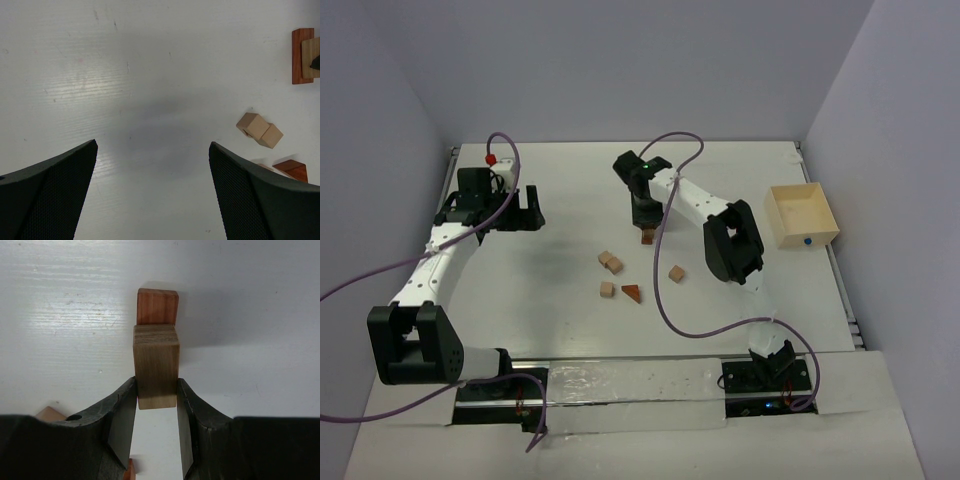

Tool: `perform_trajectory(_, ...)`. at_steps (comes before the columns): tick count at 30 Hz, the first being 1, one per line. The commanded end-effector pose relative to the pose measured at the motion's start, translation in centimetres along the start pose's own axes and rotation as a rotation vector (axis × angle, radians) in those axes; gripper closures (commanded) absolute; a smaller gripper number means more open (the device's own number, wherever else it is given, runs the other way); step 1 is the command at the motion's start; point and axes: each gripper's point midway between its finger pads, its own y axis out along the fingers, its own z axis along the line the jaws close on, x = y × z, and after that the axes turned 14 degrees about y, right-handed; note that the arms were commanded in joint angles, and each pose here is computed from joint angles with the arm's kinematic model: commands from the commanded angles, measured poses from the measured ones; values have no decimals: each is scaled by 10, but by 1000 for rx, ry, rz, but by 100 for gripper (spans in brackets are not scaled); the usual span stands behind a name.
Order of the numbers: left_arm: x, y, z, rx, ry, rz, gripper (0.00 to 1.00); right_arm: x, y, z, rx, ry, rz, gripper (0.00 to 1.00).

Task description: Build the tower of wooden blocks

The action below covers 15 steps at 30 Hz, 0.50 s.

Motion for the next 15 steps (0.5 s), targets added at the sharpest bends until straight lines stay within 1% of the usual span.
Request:
perform_trajectory(1, 20, -1, 2, -3, 4, -65, 1, 15, -31, 3, 26, 29, -71, 100)
perform_trajectory(8, 19, -1, 2, -6, 3, -62, 1, 20, -42, 5, 47, 43, -84, 100)
perform_trajectory(15, 18, 0, 3, -5, 2, -59, 1, 16, -43, 9, 61, 90, -62, 100)
